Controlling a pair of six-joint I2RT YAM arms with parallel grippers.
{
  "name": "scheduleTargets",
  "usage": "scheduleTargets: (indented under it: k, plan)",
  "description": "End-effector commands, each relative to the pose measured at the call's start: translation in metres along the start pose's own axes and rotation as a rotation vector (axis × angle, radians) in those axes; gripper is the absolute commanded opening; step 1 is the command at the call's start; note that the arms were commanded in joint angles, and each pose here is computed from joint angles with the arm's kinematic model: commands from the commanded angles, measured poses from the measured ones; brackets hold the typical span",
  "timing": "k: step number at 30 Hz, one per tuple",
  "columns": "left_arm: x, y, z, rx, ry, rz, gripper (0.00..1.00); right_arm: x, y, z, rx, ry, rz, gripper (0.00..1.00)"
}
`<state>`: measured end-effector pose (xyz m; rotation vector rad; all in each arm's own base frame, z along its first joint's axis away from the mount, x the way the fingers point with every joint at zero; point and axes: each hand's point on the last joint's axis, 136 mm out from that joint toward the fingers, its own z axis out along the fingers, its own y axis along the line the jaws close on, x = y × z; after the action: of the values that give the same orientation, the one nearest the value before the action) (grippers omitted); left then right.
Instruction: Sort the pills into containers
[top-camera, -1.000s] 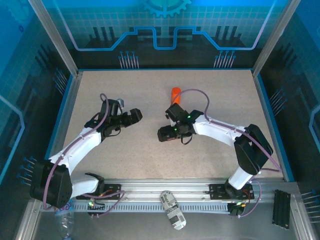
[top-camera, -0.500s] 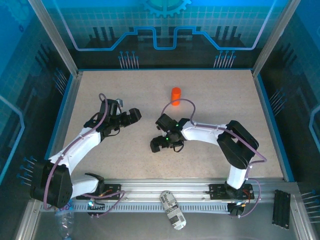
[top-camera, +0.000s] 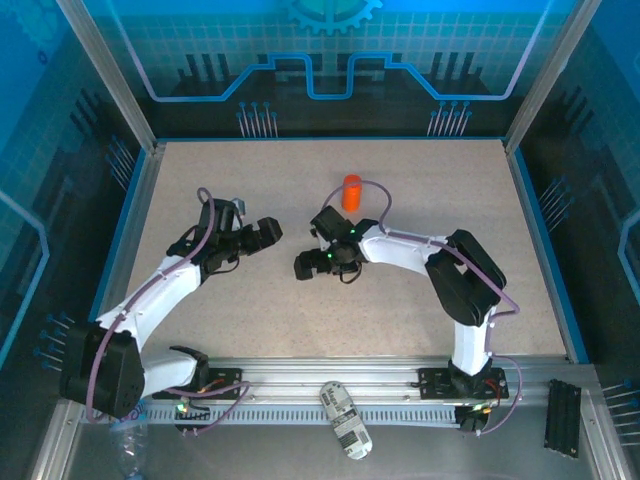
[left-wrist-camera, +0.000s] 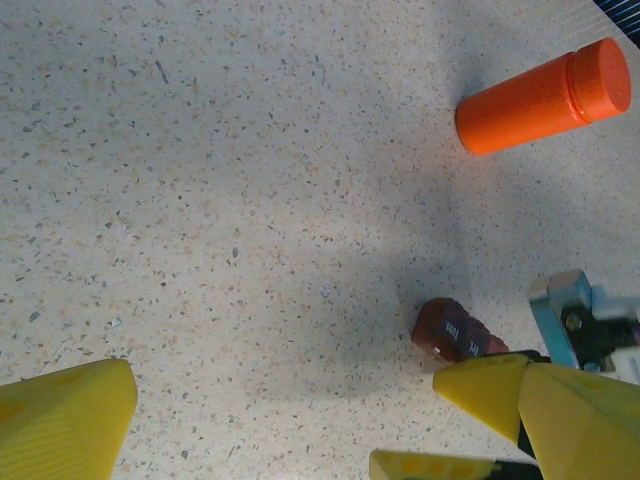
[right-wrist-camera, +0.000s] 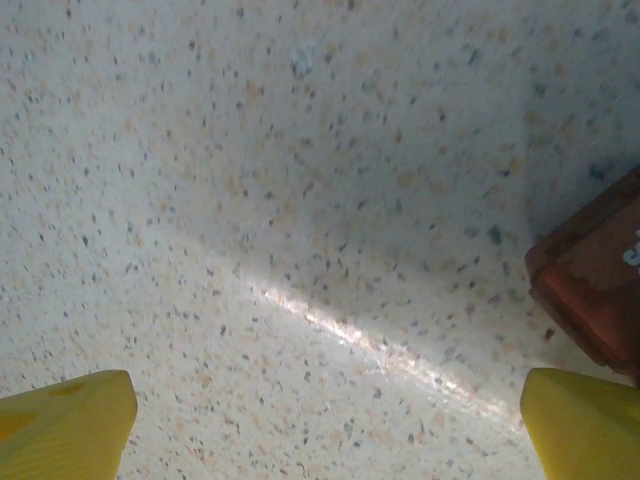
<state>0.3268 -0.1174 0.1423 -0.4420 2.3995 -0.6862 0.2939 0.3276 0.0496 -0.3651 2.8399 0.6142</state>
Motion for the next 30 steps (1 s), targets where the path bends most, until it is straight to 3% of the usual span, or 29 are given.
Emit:
scheduleTargets:
  k: [1,7,13,18,30]
  plan:
    - [0.001,0.0,-0.006,0.007,0.0,-0.03,0.99,-0.019,0.016,-0.011,-0.072,-0.033,-0.001,1.0]
    - [0.002,-0.002,-0.008,0.024,-0.004,-0.037,0.99,-0.029,0.02,-0.05,-0.101,-0.112,-0.042,1.0]
    - [0.003,-0.007,-0.007,0.055,0.001,-0.066,0.99,-0.036,-0.033,-0.063,-0.037,-0.144,0.013,1.0]
    - [0.002,-0.009,-0.008,0.065,-0.001,-0.079,0.99,-0.047,-0.06,-0.061,-0.016,-0.131,0.049,1.0]
    - [0.001,-0.017,-0.011,0.089,0.0,-0.079,0.99,-0.035,-0.071,-0.031,-0.02,-0.06,0.088,1.0]
